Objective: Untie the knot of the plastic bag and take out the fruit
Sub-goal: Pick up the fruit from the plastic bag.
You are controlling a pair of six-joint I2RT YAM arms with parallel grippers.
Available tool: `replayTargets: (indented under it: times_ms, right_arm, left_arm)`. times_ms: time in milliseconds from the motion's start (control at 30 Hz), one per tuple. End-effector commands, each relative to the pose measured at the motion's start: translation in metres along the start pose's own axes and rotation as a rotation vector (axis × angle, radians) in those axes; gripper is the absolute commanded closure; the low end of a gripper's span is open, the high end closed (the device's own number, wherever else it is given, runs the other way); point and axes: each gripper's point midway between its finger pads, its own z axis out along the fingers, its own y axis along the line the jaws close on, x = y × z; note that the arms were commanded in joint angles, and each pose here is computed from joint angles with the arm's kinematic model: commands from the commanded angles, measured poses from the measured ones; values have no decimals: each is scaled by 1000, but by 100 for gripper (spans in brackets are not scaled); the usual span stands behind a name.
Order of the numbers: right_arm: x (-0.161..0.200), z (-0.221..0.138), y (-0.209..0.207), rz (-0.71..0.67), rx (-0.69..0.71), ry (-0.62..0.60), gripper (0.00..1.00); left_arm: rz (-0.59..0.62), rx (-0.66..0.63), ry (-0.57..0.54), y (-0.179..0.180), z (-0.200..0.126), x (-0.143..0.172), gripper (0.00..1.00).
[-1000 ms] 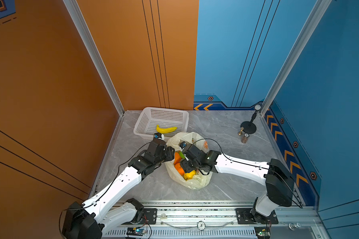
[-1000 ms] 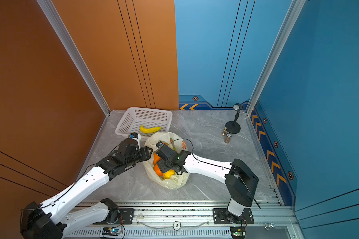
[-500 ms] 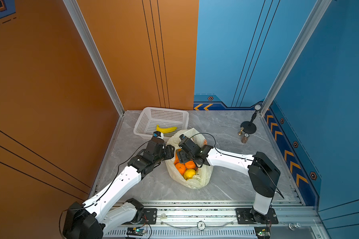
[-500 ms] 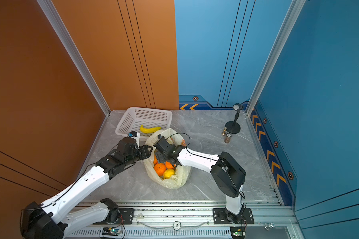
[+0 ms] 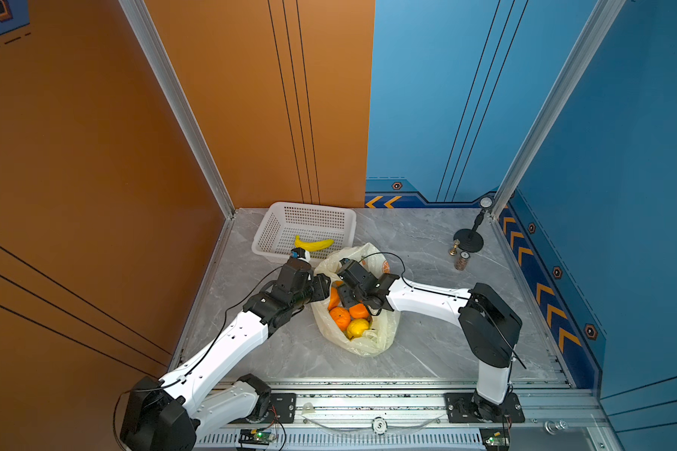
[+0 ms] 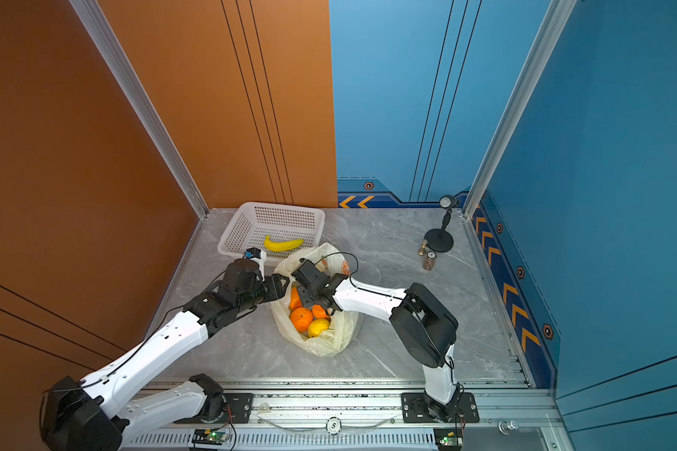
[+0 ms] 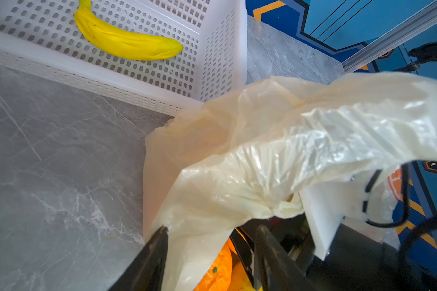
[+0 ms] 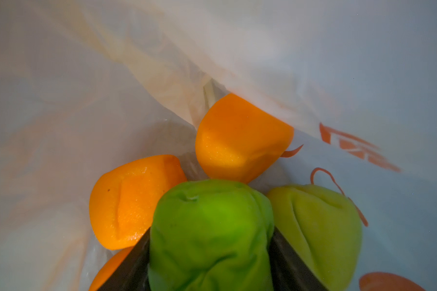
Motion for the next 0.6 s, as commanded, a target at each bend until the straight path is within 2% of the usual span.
replayTargets:
  times_ms: [0, 567]
  right_arm:
    - [-7, -24, 8, 4, -78, -28, 46]
    - [20, -103, 22, -21, -244, -43, 46]
  left_arm:
    - [28, 34, -20, -13, -1, -11, 42]
    - [73, 25, -32, -22, 10, -25, 41]
